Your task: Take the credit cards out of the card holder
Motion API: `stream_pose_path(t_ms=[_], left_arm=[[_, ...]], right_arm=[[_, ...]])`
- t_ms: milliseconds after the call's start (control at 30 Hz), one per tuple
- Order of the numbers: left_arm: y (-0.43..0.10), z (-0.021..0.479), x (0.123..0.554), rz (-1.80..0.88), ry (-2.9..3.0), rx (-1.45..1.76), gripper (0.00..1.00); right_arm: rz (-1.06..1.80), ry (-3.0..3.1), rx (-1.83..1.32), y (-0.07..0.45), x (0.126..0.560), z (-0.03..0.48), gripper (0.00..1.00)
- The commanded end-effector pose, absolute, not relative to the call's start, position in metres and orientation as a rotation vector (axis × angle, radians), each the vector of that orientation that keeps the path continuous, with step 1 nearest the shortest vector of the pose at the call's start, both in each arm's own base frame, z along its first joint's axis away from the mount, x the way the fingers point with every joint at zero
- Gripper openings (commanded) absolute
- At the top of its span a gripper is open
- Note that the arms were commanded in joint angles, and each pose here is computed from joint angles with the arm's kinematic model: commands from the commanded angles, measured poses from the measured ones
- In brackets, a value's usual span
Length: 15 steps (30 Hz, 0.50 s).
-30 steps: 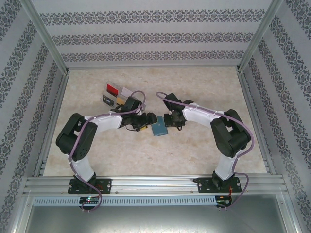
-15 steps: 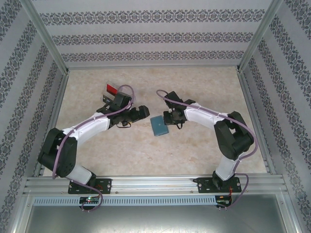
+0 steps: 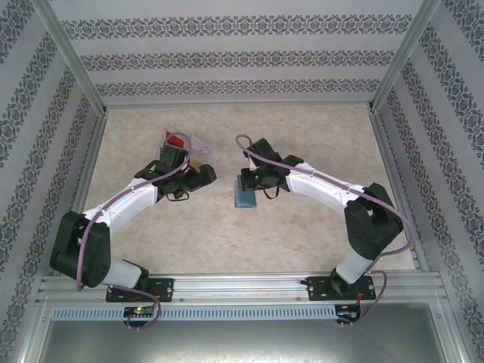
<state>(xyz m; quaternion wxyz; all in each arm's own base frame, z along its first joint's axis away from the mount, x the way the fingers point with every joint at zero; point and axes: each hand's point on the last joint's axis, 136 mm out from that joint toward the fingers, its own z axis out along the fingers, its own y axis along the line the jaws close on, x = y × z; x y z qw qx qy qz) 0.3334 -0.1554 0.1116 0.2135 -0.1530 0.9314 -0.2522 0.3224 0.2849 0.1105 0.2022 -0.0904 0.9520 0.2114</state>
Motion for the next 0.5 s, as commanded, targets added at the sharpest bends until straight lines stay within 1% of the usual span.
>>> stream_pose_path(t_ms=[0,200,367,467], left_arm=[[-0.152,0.123,0.329,-0.703,2.591,-0.352,0.99],[-0.173,0.132,0.325,-0.849,2.602,-0.236,1.0],[-0.194,0.134,0.33,-0.958,2.591,-0.169,1.0],[-0.21,0.136,0.334,-0.994,2.589,-0.138,0.97]], right_arm=[[0.541,2.645,-0.203,0.284,0.33,0.116,0.08],[0.379,2.682,-0.096,0.237,0.335,0.107,0.08],[0.351,2.735,0.016,0.194,0.337,0.084,0.08],[0.322,2.75,0.051,0.176,0.339,0.075,0.08]])
